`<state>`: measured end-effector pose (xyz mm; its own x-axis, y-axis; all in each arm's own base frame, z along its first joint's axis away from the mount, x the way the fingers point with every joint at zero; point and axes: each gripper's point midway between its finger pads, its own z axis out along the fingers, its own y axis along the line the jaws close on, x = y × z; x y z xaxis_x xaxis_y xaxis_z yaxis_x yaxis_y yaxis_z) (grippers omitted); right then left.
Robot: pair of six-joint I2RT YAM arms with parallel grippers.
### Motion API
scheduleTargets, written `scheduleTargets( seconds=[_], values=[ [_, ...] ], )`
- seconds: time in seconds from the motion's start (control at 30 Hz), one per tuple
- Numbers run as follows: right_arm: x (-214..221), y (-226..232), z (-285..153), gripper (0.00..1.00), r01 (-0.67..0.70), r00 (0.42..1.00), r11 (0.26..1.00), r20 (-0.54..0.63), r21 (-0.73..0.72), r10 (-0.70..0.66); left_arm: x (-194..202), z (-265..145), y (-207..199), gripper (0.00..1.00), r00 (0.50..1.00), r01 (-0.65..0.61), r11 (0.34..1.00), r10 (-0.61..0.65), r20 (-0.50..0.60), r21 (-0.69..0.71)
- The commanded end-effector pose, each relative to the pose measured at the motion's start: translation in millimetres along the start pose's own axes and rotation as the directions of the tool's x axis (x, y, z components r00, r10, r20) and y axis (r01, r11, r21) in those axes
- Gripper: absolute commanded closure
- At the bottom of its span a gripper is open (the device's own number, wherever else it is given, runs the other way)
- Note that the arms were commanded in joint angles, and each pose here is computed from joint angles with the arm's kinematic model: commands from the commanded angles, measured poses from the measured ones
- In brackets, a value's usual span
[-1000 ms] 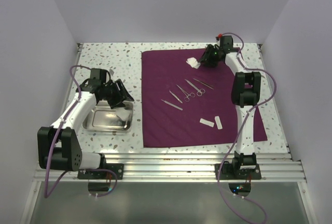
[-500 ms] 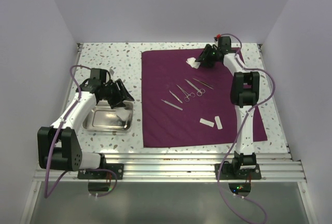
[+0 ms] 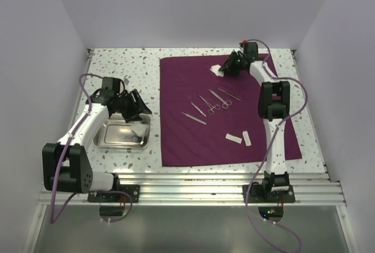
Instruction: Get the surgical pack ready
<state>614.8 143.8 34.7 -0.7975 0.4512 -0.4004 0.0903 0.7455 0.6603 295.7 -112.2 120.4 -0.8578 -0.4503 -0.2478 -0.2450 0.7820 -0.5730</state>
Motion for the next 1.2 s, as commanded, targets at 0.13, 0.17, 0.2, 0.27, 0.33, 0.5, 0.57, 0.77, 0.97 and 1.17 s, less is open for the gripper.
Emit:
scheduleTargets(
  seconds=[0.13, 0.17, 0.2, 0.27, 0.33, 0.5, 0.57, 0.77, 0.97, 1.17],
  values=[
    [-15, 5, -2, 0.89, -0.002, 0.999, 1.0, 0.046, 0.012, 0.002, -12, -7, -16, 0.4, 0.999, -0.038, 0.998, 0.036, 0.036, 0.052],
    [-18, 9, -4, 0.9, 0.002, 0.999, 1.0, 0.052, 0.006, -0.002, -13, -8, -19, 0.39, 0.998, -0.042, 0.997, 0.039, 0.039, 0.06],
    [-22, 17, -11, 0.93, 0.01, 0.998, 1.0, 0.062, -0.004, -0.01, -15, -7, -21, 0.39, 0.998, -0.045, 0.996, 0.043, 0.041, 0.07],
    [-29, 29, -21, 0.97, 0.018, 0.997, 1.0, 0.074, -0.018, -0.017, -17, -9, -30, 0.37, 0.998, -0.051, 0.993, 0.047, 0.035, 0.106],
    [-31, 46, -37, 1.0, 0.019, 0.998, 0.999, 0.069, -0.048, -0.015, -20, -8, -44, 0.34, 0.998, -0.059, 0.983, 0.053, 0.037, 0.174],
    [-9, 101, -85, 1.0, 0.014, 0.999, 0.991, 0.034, -0.135, -0.01, -22, -14, -83, 0.24, 1.0, -0.017, 0.937, 0.011, 0.019, 0.349],
    [-2, 118, -99, 1.0, -0.004, 0.999, 0.984, 0.038, -0.18, 0.011, -30, -19, -102, 0.22, 0.999, 0.022, 0.908, -0.038, 0.031, 0.419],
    [60, 190, -148, 1.0, -0.051, 0.999, 0.95, -0.01, -0.309, 0.051, -47, -20, -138, 0.06, 0.962, 0.251, 0.802, -0.27, -0.047, 0.542],
    [129, 249, -173, 1.0, -0.058, 0.998, 0.905, -0.044, -0.421, 0.044, -41, -10, -160, 0.04, 0.845, 0.525, 0.658, -0.481, -0.235, 0.539],
    [156, 285, -192, 1.0, -0.056, 0.998, 0.859, -0.049, -0.509, 0.036, -34, -7, -178, 0.04, 0.749, 0.65, 0.577, -0.595, -0.291, 0.495]
  ],
)
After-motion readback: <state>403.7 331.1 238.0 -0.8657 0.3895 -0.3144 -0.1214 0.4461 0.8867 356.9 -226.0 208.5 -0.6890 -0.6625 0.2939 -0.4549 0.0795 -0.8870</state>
